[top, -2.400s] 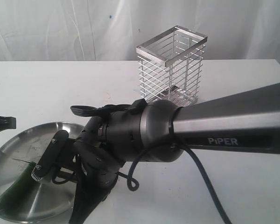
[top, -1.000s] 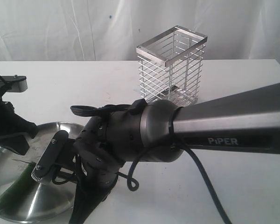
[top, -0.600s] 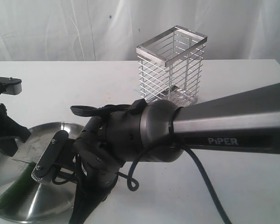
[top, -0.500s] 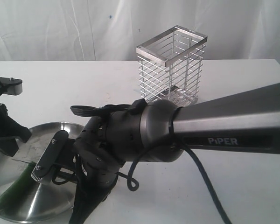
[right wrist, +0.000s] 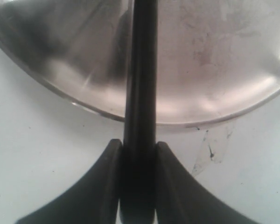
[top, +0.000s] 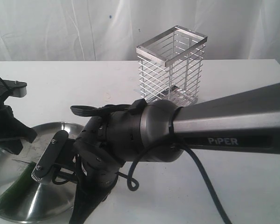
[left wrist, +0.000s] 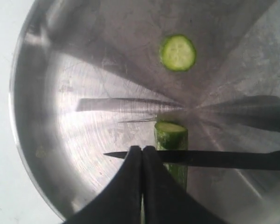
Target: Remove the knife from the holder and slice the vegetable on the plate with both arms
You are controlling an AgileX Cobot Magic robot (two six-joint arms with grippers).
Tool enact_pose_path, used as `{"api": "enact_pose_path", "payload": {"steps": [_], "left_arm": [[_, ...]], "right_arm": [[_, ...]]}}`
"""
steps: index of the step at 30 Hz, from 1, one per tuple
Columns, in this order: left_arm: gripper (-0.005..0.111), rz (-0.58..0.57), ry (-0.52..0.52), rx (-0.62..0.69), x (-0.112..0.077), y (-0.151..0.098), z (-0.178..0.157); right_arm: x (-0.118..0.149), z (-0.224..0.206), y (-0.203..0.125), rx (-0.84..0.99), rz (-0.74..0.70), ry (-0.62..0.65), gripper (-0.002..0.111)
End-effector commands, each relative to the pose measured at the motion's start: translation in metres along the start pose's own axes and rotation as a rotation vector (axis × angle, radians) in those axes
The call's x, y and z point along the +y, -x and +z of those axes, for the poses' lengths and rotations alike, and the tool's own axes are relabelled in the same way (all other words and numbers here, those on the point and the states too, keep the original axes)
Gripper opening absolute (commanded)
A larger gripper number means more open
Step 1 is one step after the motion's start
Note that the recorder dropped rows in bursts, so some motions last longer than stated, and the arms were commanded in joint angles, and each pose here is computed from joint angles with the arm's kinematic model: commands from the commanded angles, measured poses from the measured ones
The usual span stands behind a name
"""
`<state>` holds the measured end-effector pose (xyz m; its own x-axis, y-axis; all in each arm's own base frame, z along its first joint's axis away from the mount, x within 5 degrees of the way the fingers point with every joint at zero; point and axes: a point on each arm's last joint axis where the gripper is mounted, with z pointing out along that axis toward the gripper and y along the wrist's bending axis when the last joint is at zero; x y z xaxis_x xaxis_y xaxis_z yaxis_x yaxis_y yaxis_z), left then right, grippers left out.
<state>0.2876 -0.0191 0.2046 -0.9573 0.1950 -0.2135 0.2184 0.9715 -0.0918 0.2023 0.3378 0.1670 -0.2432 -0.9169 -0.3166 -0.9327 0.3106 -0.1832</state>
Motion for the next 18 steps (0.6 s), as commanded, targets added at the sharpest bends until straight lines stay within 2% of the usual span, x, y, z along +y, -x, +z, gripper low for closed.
{"api": "enact_pose_path", "payload": {"steps": [1,11,18], "left_arm": [[0.0,-0.013,-0.002,0.027,0.002,0.001,0.007],[0.0,-0.026,-0.02,0.126,0.006,0.0,0.036],[0.0,-0.019,-0.008,0.068,0.004,0.001,0.021]], "right_arm": [[0.0,-0.002,0.002,-0.014,-0.013,-0.002,0.0],[0.0,-0.002,0.002,-0.014,-0.013,-0.002,0.0],[0.0,-0.002,0.002,-0.018,-0.013,-0.003,0.0]]}}
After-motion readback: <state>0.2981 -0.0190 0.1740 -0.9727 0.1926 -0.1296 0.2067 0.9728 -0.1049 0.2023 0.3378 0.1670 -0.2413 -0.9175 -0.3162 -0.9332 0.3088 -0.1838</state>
